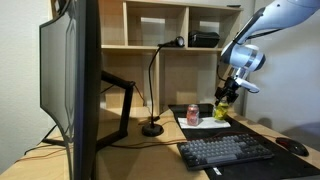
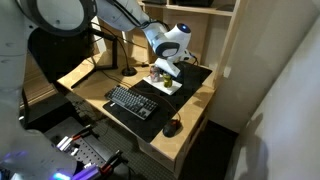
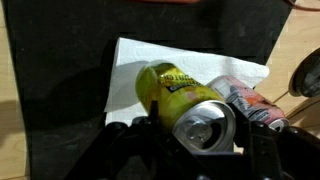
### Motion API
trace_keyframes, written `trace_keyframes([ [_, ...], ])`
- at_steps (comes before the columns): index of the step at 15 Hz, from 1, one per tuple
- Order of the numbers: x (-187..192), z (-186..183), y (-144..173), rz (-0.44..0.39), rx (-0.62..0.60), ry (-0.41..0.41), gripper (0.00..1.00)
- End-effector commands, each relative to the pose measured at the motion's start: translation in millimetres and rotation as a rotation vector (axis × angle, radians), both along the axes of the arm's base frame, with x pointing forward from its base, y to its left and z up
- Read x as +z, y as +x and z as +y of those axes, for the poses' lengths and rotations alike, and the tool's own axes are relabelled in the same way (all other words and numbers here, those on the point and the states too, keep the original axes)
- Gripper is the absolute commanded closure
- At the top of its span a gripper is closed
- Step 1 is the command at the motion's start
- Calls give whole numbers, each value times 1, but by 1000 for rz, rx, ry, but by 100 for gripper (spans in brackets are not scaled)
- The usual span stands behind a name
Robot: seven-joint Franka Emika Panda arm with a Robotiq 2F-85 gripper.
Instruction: Place the soda cans on the paper
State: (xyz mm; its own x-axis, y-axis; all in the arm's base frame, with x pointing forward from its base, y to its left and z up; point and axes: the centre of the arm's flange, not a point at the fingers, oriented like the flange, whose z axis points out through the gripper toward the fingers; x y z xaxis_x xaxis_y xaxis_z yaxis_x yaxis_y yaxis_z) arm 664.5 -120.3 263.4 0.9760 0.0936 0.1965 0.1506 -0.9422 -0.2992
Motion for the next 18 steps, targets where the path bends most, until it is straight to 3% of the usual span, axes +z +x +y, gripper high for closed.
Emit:
trace_keyframes([
  [1, -7, -1, 8, -27, 0, -54, 60],
  [4, -13, -6, 6, 10, -22, -61, 60],
  [5, -11, -10, 5, 21, -37, -41, 60],
  [6, -18, -5, 4, 27, -70, 36, 60],
  [7, -13, -5, 1, 16, -42, -24, 35],
  [8, -15, -4, 1, 18, -53, -5, 35],
  [9, -16, -4, 1, 19, -59, 4, 60],
  [15, 28, 46, 42, -24, -3, -69, 60],
  [18, 15, 55, 55, 25, -48, -123, 60],
])
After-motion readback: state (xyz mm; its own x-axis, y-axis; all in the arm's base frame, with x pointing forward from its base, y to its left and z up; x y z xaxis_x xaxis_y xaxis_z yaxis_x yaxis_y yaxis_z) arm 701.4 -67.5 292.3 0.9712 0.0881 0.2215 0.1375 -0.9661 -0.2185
